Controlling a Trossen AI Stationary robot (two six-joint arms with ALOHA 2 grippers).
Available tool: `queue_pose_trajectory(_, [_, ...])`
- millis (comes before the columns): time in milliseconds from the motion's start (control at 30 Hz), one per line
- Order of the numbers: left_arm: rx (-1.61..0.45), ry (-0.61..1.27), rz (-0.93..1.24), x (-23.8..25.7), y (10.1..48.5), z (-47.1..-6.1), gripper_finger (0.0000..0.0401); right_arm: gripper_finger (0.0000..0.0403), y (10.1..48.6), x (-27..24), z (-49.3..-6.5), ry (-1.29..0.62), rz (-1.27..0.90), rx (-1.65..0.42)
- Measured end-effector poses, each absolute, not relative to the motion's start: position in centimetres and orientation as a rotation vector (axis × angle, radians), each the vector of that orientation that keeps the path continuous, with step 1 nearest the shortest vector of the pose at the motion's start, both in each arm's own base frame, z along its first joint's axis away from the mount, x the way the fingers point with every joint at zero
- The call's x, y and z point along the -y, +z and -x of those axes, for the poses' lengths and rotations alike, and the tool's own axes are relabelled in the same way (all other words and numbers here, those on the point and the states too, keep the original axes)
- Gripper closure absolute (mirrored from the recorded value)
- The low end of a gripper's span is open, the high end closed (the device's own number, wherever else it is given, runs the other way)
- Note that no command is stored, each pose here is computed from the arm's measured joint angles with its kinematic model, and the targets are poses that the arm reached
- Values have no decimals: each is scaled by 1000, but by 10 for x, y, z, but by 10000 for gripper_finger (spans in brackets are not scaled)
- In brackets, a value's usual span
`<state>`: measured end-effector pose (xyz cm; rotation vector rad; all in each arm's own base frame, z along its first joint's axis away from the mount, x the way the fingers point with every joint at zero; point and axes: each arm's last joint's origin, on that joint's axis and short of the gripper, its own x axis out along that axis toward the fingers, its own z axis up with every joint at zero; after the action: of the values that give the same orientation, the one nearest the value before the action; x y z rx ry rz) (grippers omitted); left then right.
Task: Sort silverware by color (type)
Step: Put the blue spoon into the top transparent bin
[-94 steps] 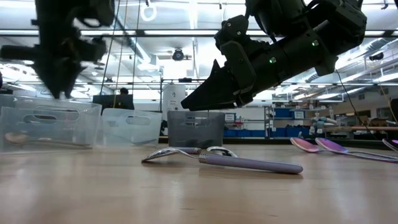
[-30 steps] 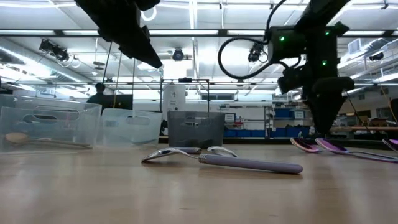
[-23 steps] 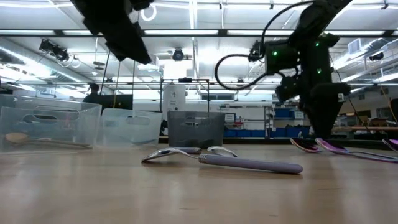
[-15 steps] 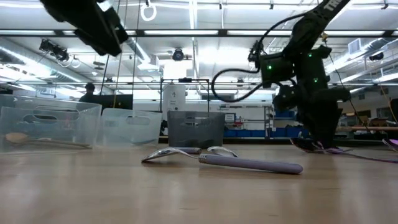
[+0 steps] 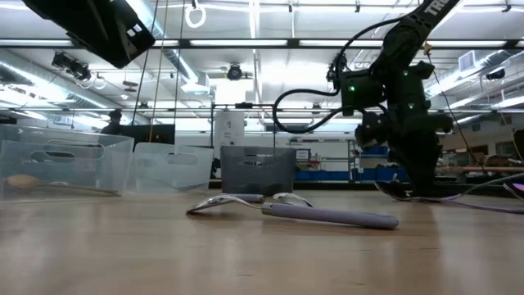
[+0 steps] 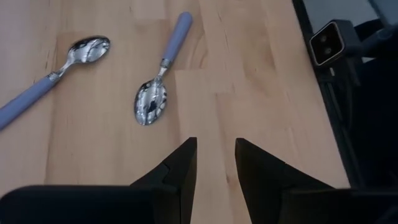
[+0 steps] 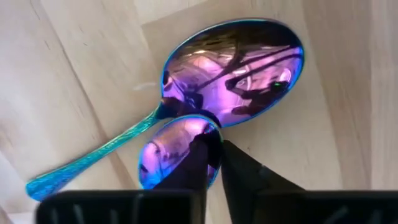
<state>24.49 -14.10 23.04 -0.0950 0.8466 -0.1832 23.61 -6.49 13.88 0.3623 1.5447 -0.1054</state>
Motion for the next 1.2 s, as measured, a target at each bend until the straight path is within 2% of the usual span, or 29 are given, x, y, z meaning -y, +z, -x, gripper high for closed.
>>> queue_pose_trajectory(167, [-874, -167, 84, 137, 228, -244, 285, 395, 144, 64, -234, -119, -383, -1533])
queue_pose_trajectory(400, [-885, -156, 77, 136, 228, -244, 285, 398, 150, 63, -231, -155, -377, -1516])
queue_pose_trajectory(767, [-869, -118, 60, 135, 228, -244, 285, 399, 167, 57, -229, -316, -351, -1443])
queue_pose_trajectory(1000, [-842, -41, 74, 134, 228, -245, 285, 399, 184, 56, -230, -315, -365, -1304])
queue_pose_trajectory(1200, [-775, 56, 1, 139, 230, -241, 285, 399, 196, 56, -238, -263, -381, -1145])
